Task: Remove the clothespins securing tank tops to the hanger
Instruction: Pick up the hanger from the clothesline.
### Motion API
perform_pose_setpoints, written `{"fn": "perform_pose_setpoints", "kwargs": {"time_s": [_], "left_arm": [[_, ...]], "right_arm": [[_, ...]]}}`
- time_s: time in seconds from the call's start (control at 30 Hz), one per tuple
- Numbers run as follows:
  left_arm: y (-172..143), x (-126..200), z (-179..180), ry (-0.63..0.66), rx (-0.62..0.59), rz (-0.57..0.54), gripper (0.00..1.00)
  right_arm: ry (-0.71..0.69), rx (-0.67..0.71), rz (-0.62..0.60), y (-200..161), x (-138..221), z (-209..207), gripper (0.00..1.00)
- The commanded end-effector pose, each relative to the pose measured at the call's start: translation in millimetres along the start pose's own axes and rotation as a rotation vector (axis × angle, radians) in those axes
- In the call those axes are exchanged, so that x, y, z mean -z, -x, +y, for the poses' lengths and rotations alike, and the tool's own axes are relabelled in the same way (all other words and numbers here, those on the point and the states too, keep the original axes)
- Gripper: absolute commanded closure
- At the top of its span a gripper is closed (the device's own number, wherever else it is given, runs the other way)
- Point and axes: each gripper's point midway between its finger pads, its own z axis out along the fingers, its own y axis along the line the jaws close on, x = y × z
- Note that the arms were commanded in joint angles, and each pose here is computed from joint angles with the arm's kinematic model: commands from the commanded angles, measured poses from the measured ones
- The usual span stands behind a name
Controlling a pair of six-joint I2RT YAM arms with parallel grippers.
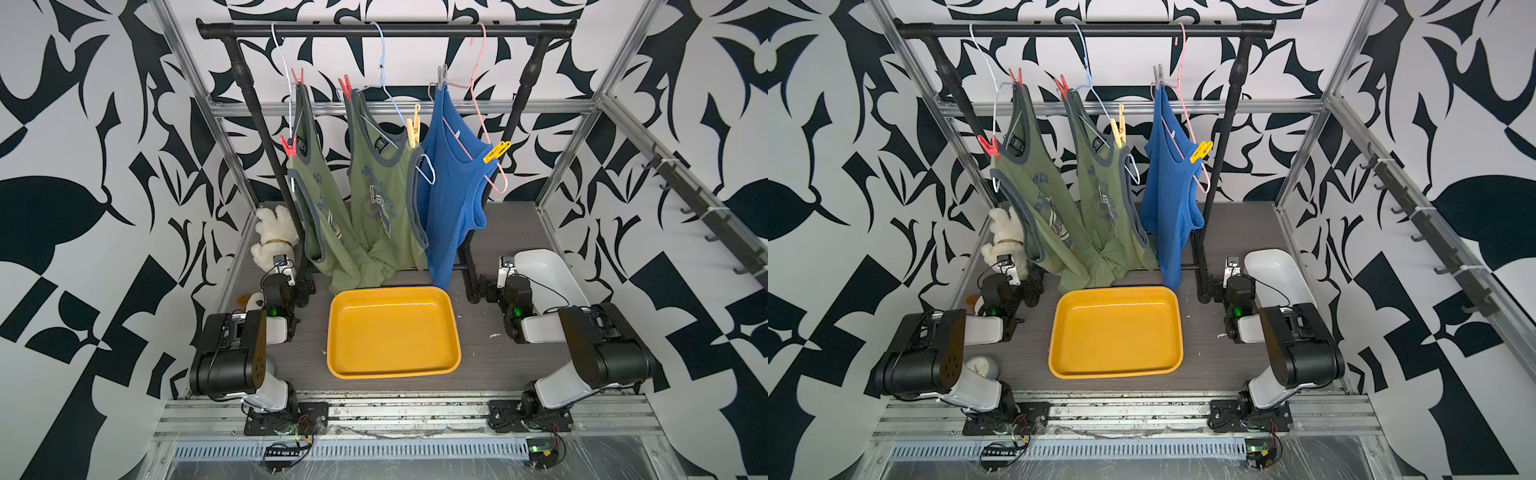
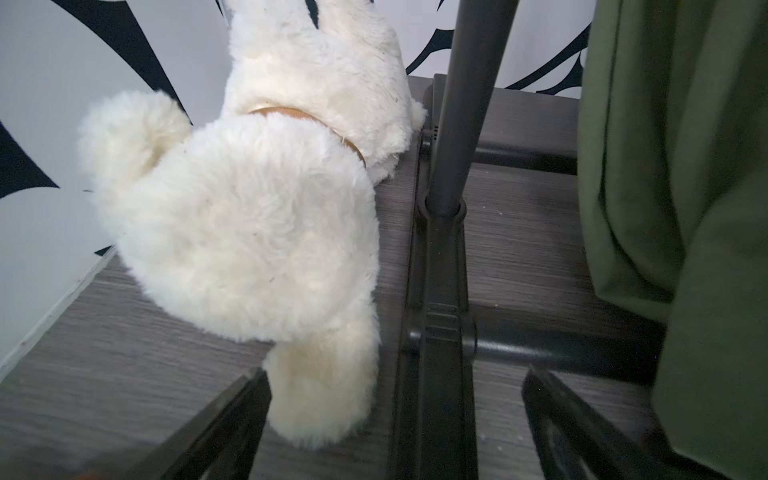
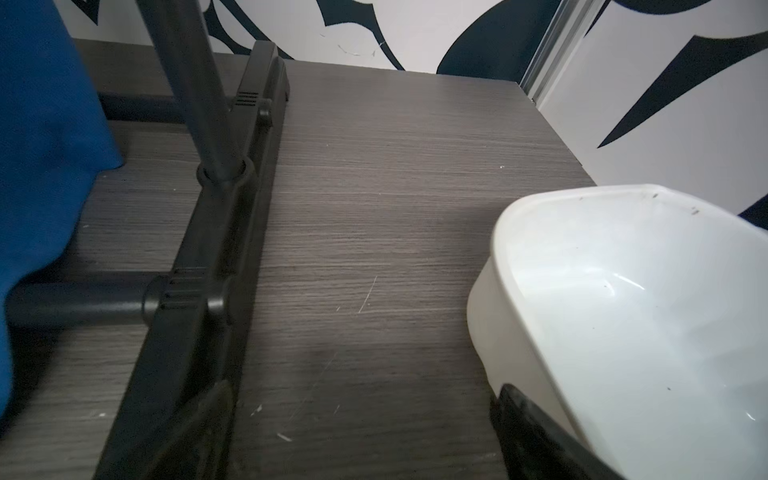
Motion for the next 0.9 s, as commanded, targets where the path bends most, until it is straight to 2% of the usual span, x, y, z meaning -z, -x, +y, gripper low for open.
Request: {"fn": "perform_pose_setpoints", "kwargs": {"time_s": [0.0, 0.5, 0.63, 0.7, 0.77, 0.87], "left_arm": [[9.0, -3.9, -1.4, -0.004, 0.005, -0.025, 0.01], [9.1, -3.8, -1.4, -0.004, 0.005, -0.025, 0.01], [10.2, -2.5, -4.1, -0.019, -0.006, -0.035, 0.01], [21.0, 5.9, -7.4, -0.037, -0.012, -0.067, 0.01], [29.4, 10.1, -15.7, -0.078, -0.030, -0.019, 0.01], [48.6, 11.1, -16.4, -0.068, -0.031, 0.069, 0.01]], "right_arm": [[-0.018, -0.005, -0.047, 17.2, -1.4, -3.6, 0.00], [-0.018, -0.002, -0.046, 16.9, -1.5, -3.3, 0.00], [-0.042, -0.014, -0.046, 21.2, -1.0, -7.8, 0.07], [-0.081, -0.018, -0.004, 30.5, 0.2, -14.2, 0.10], [-0.120, -0.025, 0.038, 45.2, 1.5, -21.1, 0.12], [-0.130, -0.076, 0.104, 59.7, 4.9, -22.1, 0.22]]}}
